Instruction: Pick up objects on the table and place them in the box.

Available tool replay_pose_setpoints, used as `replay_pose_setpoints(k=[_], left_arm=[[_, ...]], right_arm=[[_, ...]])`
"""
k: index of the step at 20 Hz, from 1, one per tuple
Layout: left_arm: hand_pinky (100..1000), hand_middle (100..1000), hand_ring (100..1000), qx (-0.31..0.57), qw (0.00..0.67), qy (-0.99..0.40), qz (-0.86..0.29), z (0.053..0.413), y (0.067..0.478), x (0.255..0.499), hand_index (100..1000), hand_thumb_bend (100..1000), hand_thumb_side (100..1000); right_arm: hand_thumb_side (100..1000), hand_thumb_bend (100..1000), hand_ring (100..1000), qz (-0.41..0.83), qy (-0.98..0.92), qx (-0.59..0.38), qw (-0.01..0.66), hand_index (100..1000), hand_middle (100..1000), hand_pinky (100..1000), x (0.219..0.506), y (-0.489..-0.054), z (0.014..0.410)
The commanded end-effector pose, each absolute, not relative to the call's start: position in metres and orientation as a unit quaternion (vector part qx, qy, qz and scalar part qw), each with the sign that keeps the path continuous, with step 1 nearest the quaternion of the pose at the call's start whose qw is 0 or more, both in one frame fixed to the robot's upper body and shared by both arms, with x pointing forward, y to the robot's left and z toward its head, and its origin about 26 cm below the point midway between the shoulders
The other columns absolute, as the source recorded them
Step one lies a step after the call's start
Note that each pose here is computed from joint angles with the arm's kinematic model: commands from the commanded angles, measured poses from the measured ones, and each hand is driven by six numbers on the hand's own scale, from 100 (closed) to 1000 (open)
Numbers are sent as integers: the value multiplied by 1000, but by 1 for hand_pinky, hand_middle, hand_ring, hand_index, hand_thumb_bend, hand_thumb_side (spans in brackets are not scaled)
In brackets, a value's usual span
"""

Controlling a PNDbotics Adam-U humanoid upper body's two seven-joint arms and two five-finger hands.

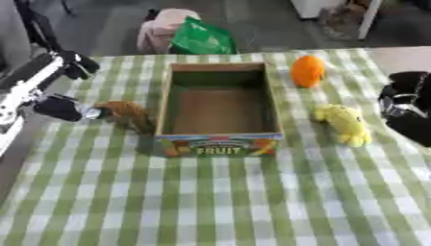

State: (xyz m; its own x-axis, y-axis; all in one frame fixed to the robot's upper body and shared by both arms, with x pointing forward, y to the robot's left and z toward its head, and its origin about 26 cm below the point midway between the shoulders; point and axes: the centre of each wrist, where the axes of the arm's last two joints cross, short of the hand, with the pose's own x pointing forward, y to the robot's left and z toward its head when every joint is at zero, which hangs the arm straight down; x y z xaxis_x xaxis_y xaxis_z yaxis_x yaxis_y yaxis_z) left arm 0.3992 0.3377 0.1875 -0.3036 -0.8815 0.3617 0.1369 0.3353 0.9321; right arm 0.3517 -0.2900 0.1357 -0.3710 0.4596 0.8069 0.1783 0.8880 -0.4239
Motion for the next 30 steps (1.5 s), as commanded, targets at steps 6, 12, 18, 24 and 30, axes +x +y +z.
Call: replay_pose_setpoints(k=[6,12,18,24,30], left_arm=[[741,655,682,319,506,-586,-546,190,328,415,760,734,209],[741,657,687,338,505,-573,-549,164,319,432,756,725,217],[722,619,653,358,501,-549,-565,140,314,438,739,682,222],[681,520,560,385,488,-524,-582,129,317,439,687,614,217],[623,334,415,406,470,-518,-588,140,323,439,540,419,194]], right_arm=[[100,100,642,142,-822,-201,513,694,567,632,351,-293,145],[100,100,641,142,-822,-199,514,694,566,632,351,-293,144],[100,100,641,141,-822,-199,514,693,566,632,351,-293,144],[100,100,641,140,-822,-200,515,693,566,632,351,-293,144],[100,100,641,139,-821,-200,515,693,566,632,351,-293,143]])
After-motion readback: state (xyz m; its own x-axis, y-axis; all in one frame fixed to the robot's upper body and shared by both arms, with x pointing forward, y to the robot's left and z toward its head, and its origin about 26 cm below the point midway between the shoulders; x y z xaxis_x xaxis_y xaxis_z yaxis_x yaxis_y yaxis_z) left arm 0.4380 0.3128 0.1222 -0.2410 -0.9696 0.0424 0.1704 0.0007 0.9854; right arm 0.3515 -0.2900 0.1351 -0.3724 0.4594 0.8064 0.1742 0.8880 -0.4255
